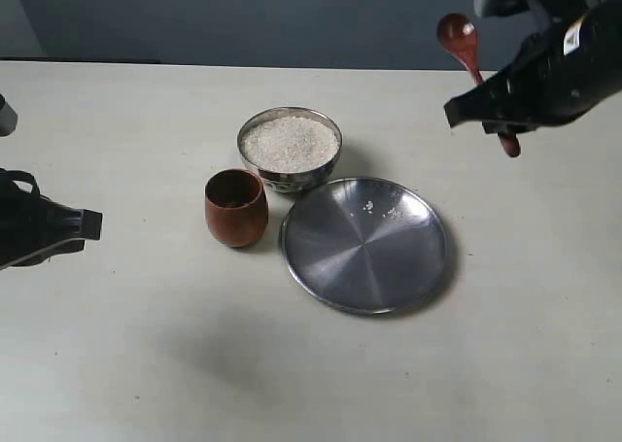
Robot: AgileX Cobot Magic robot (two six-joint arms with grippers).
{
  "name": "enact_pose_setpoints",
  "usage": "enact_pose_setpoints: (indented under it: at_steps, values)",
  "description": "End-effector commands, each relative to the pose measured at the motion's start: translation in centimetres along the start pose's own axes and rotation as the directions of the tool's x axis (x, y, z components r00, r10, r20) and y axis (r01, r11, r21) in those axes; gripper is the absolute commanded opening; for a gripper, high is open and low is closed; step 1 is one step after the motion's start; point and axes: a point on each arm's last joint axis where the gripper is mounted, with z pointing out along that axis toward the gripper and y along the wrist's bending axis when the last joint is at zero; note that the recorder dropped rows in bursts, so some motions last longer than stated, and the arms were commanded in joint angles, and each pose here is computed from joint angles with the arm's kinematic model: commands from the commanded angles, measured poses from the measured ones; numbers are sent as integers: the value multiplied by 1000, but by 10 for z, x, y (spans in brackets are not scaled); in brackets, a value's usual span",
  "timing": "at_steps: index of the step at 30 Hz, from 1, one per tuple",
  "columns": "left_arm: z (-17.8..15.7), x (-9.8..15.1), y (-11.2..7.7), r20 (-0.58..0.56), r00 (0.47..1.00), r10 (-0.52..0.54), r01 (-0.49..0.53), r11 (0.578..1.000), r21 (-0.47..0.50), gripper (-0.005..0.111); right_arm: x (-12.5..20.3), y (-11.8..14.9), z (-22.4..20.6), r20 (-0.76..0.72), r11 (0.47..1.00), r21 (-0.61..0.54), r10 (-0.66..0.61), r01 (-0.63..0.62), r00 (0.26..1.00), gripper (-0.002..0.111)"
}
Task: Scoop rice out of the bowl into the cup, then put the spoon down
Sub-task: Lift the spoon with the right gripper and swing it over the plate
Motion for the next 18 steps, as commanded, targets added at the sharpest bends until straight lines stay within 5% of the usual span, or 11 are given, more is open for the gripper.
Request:
enact_pose_setpoints:
  at_steps: [1,6,9,18]
  values:
    - [0,-2,-1,7,1000,3,-3,1000,0,0,-24,6,0,-111,995,7,-95,96,989,-1]
    - [0,-1,0,4,1000,16,-16,1000,-6,0,-49,36,12,-203,963,47,-250,264,947,-1]
    - [0,-1,0,4,1000,16,-16,1000,-6,0,-67,72,35,-297,883,121,-403,453,866,-1]
    - [0,-1,0,4,1000,16,-16,1000,-6,0,-90,138,64,-299,728,234,-577,645,760,-1]
